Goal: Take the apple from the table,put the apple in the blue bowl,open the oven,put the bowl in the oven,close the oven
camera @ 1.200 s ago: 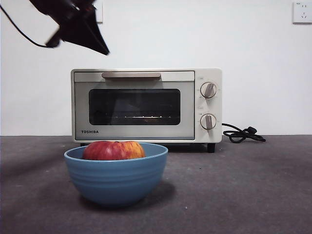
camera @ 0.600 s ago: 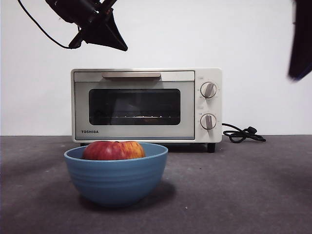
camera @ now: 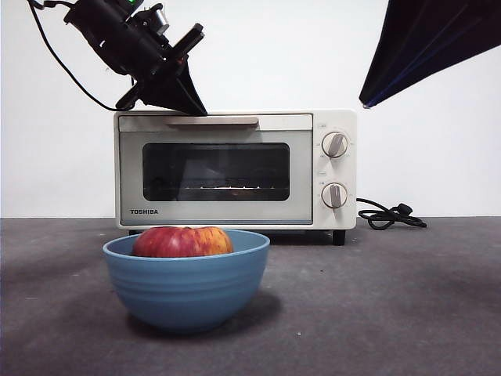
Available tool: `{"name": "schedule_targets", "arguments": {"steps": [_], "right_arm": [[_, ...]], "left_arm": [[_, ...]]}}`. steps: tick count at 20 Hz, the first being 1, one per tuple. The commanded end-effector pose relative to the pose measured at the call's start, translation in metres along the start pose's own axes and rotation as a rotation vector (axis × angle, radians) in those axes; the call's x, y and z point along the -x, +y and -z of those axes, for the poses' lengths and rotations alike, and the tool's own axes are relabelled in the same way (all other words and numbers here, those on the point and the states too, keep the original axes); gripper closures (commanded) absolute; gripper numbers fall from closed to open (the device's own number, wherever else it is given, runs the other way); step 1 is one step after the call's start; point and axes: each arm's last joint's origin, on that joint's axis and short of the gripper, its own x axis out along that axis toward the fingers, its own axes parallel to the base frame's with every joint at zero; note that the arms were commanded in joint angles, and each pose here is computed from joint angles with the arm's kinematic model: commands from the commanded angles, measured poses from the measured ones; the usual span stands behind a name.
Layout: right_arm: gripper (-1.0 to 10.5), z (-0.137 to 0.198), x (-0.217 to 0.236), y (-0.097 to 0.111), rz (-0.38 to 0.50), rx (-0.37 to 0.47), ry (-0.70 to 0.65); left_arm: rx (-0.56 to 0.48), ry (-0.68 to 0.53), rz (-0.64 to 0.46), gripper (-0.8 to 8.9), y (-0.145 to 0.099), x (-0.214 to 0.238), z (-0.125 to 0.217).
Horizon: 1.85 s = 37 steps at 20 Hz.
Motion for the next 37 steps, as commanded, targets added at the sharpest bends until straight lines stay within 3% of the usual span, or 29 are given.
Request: {"name": "schedule_targets", "arguments": {"steps": [1,12,17,28,37], "right_arm": [[9.5,0.002,-0.002,-0.001,0.0,0.017,0.003],[9.5,0.001,-0.002,-0.001,0.004,0.009,-0.006],[9.5,-0.001,-0.002,-0.001,0.042,-0.033,-0.037],[9.5,-0.001,-0.002,-0.001,0.037,-0.031,-0.045],[9.5,-0.001,-0.002,-0.001,0.038,-0.024,-0.045]], "left_arm": [[-0.003,0.048,-0.024,8.19,0.007,-0.008,0.007],[-0.071,0.282,-0.156,8.19,0.01,-0.005,0.031],[-0.054,0.34,-0.162,8.19,0.01,-0.004,0.037],[-0.043,0.275,-0.199,8.19,0.001,0.005,0.075],[0.005,0.339,-0.2,8.19,0.007,-0.008,0.112]]}}
